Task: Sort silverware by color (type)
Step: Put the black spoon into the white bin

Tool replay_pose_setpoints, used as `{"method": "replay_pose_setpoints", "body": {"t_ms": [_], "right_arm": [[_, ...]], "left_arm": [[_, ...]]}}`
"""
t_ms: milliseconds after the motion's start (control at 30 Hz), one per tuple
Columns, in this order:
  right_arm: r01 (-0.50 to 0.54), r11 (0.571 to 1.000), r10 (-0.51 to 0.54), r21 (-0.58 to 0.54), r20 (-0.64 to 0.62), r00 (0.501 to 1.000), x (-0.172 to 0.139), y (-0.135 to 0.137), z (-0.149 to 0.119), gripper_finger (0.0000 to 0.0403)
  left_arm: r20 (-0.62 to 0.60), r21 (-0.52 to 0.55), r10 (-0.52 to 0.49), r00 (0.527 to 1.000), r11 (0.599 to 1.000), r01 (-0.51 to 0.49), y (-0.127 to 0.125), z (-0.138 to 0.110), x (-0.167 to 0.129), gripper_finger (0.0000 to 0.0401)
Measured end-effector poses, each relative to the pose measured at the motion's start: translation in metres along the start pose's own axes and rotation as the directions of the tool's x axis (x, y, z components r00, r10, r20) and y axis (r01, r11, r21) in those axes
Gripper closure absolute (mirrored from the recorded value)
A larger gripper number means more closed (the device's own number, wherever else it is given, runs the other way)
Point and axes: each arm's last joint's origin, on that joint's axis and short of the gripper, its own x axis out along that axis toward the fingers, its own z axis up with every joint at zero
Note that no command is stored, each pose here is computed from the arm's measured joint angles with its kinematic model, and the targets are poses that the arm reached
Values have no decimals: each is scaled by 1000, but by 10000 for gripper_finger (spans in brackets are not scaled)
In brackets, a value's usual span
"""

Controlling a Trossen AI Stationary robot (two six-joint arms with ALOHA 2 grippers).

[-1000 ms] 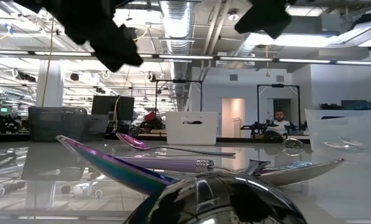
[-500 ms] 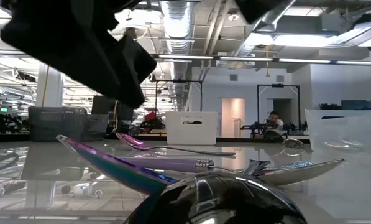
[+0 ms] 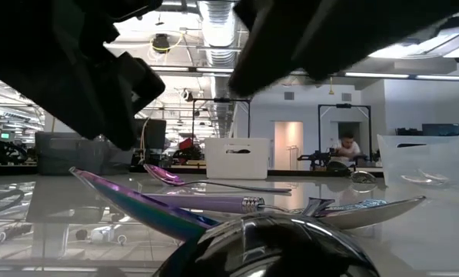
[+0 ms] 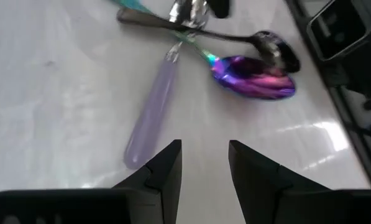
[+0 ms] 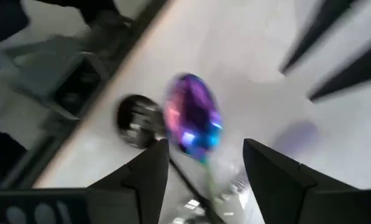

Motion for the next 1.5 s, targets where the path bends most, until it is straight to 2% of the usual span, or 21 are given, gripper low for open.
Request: {"method": "replay_pose_setpoints", "body": {"t_ms": [133, 200, 267, 400, 633, 900, 1067, 1167, 1233, 1300, 1500], "right_arm": [[26, 995, -19, 94, -77, 997, -2, -16, -6, 190], [2, 994, 12, 111, -123, 992, 3, -17, -13, 197], [-23, 995, 37, 101, -144, 989, 7, -13, -20, 204], [-69, 996, 74, 63, -78, 994, 9, -4, -21, 215], [-91, 995, 90, -40, -19, 996, 8, 6, -16, 233], [-92, 995, 91, -41, -14, 996, 9, 2, -15, 250], [-106, 993, 103, -60, -46, 994, 24, 6, -26, 254], [-108, 991, 107, -79, -21, 994, 35, 10, -27, 255], [-110, 990, 104, -93, -60, 993, 37, 11, -33, 255], [-104, 991, 101, -90, -38, 994, 42, 11, -31, 255], [-83, 992, 76, -96, -70, 995, 48, 9, -37, 259]], "left_arm": [[4, 5, 31, 1000, 999, -31, -1, -1, 0, 285], [5, 8, 32, 999, 999, -32, -1, -1, 0, 285], [1, 19, 33, 999, 999, -33, -1, -1, 0, 285], [-18, 38, 40, 999, 998, -40, 0, -3, 0, 285], [-14, 69, 51, 999, 996, -50, 1, -3, 0, 285], [-13, 61, 52, 999, 997, -51, 1, -3, 0, 285], [-15, 62, 50, 999, 997, -48, 0, -3, 0, 285], [-19, 62, 45, 999, 997, -43, 0, -3, 0, 285], [-21, 58, 40, 999, 998, -39, 0, -4, 0, 285], [-28, 51, 42, 999, 998, -41, 0, -4, 0, 285], [-32, 44, 34, 999, 998, -33, 0, -5, 0, 285]]}}
